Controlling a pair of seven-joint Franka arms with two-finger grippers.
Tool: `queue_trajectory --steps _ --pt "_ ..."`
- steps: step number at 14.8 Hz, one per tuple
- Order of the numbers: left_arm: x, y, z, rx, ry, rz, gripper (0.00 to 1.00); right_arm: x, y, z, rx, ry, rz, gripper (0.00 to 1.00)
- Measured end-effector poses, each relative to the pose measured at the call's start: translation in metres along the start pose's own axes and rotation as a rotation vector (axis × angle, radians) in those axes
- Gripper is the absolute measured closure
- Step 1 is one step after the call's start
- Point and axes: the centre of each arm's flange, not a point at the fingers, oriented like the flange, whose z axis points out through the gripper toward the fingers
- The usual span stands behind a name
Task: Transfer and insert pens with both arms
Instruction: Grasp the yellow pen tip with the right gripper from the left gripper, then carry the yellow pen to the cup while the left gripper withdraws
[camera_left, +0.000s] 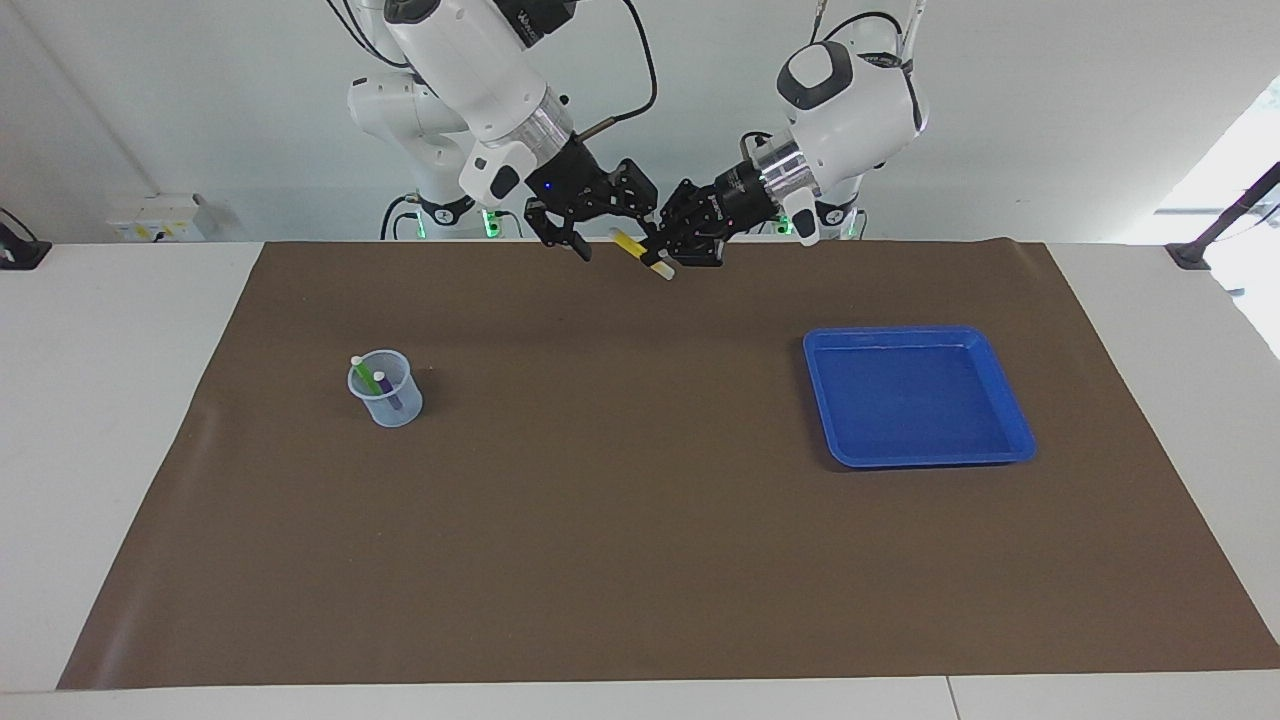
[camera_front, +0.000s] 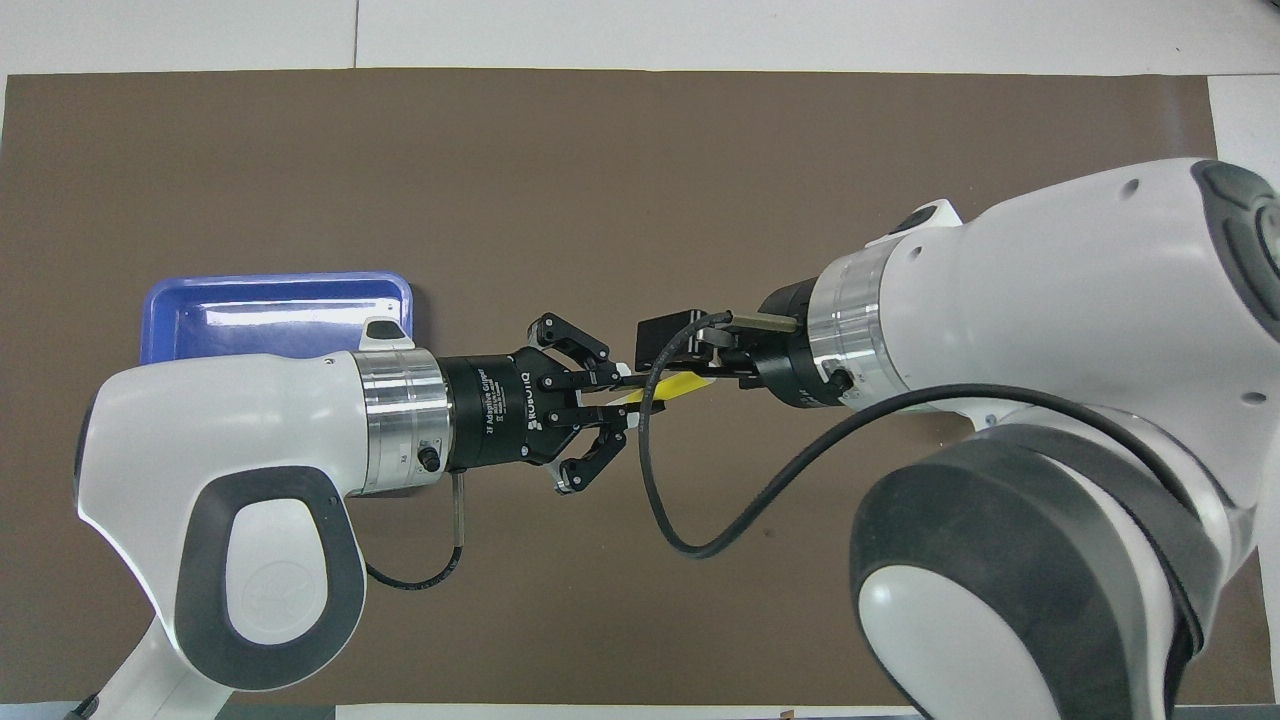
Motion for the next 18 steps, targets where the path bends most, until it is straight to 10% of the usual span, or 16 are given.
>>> queue_trajectory --steps 2,8,14,18 --pt "0.0 0.0 0.0 0.0 0.0 0.0 0.84 -0.003 -0.003 0.0 -0.004 0.0 -0.008 0.11" --pt "0.001 0.0 -0.001 -0.003 -0.001 -0.003 0.84 -0.003 -0.003 0.0 -0.005 0.0 -0.009 0.79" --pt "0.002 0.0 0.0 -0.004 -0.009 -0.013 0.83 -0.003 -0.004 -0.001 -0.008 0.004 -0.012 0.81" --pt "0.002 -0.001 -0.001 -0.007 -0.01 -0.01 0.44 0.013 0.027 -0.005 -0.143 0.064 -0.068 0.81"
